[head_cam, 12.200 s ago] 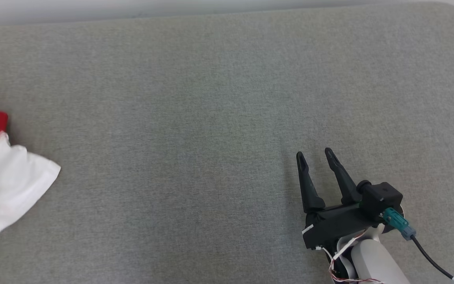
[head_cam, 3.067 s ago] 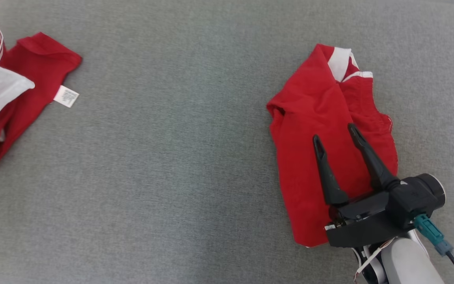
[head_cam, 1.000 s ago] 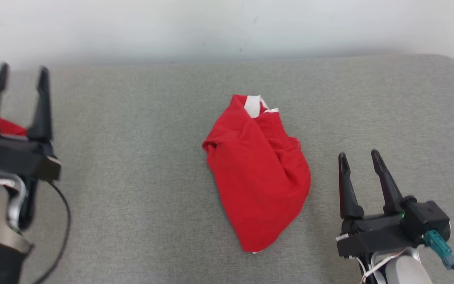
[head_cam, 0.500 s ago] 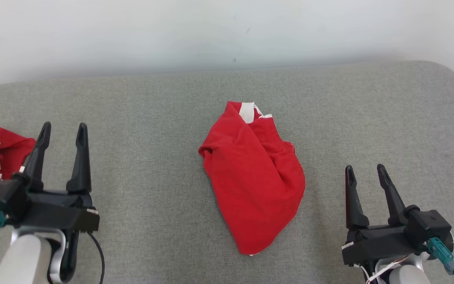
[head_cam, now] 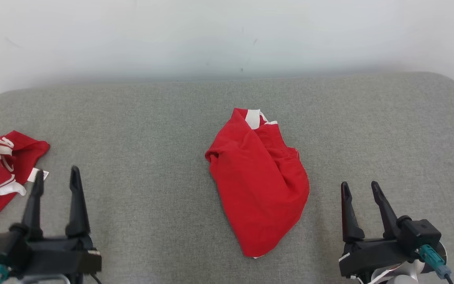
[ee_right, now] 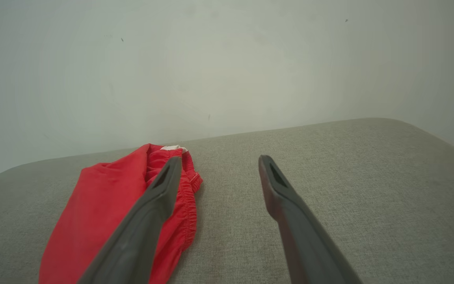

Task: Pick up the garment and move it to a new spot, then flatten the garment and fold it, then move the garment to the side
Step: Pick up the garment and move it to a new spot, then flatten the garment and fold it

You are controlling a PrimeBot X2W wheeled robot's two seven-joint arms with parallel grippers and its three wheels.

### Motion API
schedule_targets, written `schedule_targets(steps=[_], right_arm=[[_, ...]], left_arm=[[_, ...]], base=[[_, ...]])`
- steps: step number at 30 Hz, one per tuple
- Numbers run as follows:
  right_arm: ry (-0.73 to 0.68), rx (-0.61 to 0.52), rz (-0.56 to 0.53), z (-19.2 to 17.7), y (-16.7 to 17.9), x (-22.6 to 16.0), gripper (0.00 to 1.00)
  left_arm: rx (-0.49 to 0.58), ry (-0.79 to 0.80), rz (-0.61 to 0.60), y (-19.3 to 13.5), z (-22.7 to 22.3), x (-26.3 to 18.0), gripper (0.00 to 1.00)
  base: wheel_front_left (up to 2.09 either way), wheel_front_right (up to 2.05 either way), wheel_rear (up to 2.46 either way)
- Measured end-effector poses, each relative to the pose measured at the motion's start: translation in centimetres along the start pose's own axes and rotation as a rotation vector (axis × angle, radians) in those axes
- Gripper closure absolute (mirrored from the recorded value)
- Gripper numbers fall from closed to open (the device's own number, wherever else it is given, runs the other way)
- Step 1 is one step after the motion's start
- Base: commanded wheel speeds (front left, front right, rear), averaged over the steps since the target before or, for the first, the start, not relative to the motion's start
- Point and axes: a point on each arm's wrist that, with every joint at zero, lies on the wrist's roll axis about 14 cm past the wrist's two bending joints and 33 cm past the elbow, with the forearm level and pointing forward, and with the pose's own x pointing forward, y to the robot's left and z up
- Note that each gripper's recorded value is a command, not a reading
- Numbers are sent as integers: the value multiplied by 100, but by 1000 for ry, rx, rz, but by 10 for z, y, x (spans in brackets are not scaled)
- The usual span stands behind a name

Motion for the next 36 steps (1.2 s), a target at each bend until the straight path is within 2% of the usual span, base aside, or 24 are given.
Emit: schedule_targets(steps=[7,17,26,36], right_arm=[[39,7,13,-11,5,-3,0],[138,17,50,-30,11,3,0],[261,-13,139,-49,18,31,0],[442,-22,159,-88,15,50,0]], left_arm=[[0,60,-14,-2,-15,-20,0],[-5,74,27,5,-17,-35,0],[-3,92,49,12,-19,-49,0],[15,108,97,31,-18,-64,0]], base=[[0,0,0],[0,0,0],[0,0,0],[0,0,0]])
